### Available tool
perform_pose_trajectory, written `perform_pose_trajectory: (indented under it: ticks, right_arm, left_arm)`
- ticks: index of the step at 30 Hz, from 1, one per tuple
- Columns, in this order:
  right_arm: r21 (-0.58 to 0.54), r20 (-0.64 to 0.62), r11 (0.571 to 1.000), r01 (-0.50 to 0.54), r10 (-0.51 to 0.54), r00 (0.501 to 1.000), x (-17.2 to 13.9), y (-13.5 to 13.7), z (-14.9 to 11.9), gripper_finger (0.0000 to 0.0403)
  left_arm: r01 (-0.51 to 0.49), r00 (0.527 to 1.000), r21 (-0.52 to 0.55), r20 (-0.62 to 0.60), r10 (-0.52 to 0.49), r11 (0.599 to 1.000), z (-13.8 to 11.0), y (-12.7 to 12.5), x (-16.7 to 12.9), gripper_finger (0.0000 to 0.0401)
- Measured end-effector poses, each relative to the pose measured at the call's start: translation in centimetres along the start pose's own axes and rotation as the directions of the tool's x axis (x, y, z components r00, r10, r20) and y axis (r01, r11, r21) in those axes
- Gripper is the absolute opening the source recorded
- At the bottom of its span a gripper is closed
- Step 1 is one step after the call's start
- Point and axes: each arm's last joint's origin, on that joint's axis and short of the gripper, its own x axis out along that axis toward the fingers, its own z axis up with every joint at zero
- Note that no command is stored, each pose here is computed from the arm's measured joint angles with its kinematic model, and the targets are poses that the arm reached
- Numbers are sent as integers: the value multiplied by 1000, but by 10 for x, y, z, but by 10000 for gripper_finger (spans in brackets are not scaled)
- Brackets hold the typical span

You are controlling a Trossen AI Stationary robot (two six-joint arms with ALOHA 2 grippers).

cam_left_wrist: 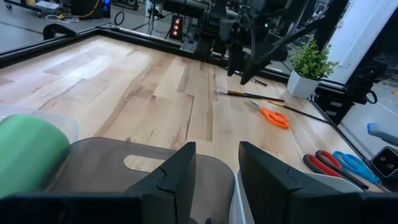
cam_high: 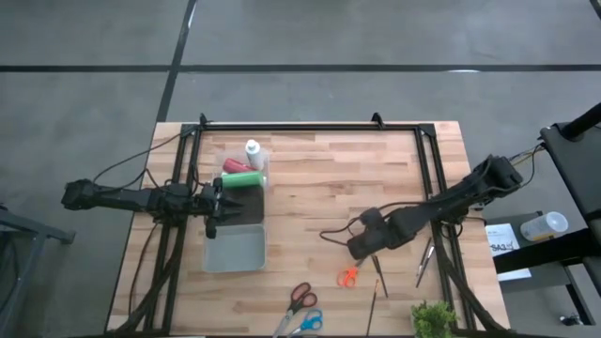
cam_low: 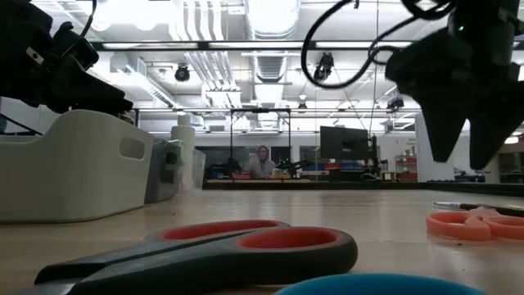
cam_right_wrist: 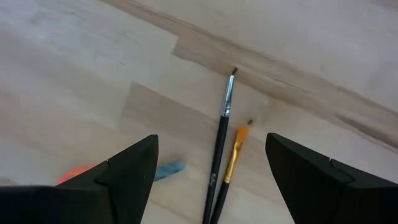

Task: Pick & Place Paint Supplies
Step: Put the left silver makeup brush into the black bin

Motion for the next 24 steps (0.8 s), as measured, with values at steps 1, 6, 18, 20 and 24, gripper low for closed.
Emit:
perform_pose_trajectory:
  ticks: [1,6,18,20,24]
  right_arm:
    - [5,-2,1000,6,-6,1000,2,2,1,294]
    - [25,-9,999,29,-29,1000,9,7,6,294]
    - [7,-73,991,133,-132,989,39,13,18,294]
    - [13,-67,990,138,-137,988,39,13,19,294]
    - [52,-47,986,160,-157,986,41,11,19,294]
  left_arm:
    - [0,1000,0,0,0,1000,0,0,0,130]
    - [-1,1000,0,0,1,1000,0,0,0,130]
    - [0,1000,0,0,0,1000,0,0,0,130]
    - [-1,1000,0,0,1,1000,0,0,0,130]
    - [0,1000,0,0,0,1000,0,0,0,130]
